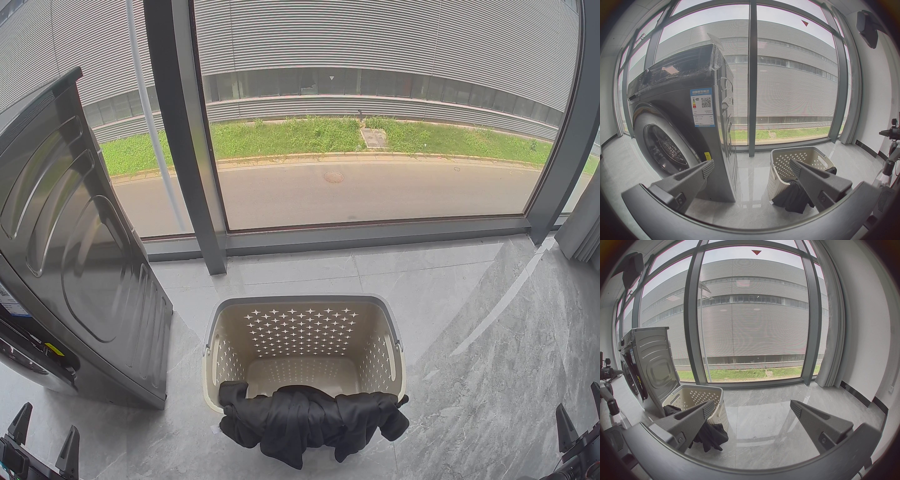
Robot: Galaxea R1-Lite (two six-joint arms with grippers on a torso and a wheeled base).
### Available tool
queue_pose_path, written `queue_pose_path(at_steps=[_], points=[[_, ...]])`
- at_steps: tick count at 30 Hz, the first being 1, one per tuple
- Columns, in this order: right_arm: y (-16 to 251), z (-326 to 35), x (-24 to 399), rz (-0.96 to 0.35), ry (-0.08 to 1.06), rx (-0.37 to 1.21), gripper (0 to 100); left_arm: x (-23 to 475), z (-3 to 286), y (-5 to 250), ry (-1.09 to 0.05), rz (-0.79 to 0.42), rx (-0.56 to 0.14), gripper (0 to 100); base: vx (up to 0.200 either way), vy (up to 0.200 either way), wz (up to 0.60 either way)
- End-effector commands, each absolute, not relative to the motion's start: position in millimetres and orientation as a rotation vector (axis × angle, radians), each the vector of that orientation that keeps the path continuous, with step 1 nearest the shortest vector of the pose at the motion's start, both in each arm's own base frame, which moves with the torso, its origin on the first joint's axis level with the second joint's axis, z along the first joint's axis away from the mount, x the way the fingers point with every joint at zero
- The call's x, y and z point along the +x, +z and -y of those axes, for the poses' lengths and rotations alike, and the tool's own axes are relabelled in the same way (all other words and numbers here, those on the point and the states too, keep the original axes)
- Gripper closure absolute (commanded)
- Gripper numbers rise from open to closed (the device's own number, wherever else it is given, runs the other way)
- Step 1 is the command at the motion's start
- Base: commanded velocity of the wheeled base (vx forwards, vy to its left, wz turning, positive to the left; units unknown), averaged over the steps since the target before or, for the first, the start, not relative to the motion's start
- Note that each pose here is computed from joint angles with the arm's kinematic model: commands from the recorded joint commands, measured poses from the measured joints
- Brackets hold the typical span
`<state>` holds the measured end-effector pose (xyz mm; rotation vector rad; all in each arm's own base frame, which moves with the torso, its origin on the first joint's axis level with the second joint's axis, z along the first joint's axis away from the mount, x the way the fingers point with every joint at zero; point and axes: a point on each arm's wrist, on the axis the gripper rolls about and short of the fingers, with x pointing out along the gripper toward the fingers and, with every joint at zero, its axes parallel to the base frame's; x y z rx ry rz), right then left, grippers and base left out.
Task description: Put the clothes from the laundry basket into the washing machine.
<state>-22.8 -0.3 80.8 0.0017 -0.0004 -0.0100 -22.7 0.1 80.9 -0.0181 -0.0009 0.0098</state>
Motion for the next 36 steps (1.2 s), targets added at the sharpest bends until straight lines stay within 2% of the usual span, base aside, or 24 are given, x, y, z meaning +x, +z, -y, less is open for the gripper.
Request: queue_pose_path(at_steps=[1,4,10,16,28,34,36], points=[[75.5,0.3,-22.6,-0.003,-0.009,0.002,0,-22.8,-0.1,76.1,0.011,0.002,-0.018,0,0.200,0.000,0.00],[75.5,0.3,-22.6,-0.003,-0.009,0.002,0,-22.8,-0.1,76.1,0.009,0.002,-0.017,0,0.200,0.000,0.00],[75.5,0.3,-22.6,-0.003,-0.009,0.002,0,-22.8,-0.1,76.1,0.009,0.002,-0.014,0,0.000,0.000,0.00],[75.5,0.3,-22.6,-0.003,-0.009,0.002,0,-22.7,0.0,76.1,0.011,0.000,-0.014,0,0.200,0.000,0.00],[75.5,0.3,-22.6,-0.003,-0.009,0.002,0,-22.8,-0.1,75.9,0.009,0.000,-0.018,0,0.000,0.000,0.00],[75.5,0.3,-22.6,-0.003,-0.009,0.002,0,-22.7,-0.1,76.1,0.009,0.000,-0.018,0,0.200,0.000,0.00],[75.5,0.3,-22.6,-0.003,-0.009,0.002,0,-22.8,-0.1,76.1,0.009,0.002,-0.018,0,0.000,0.000,0.00]])
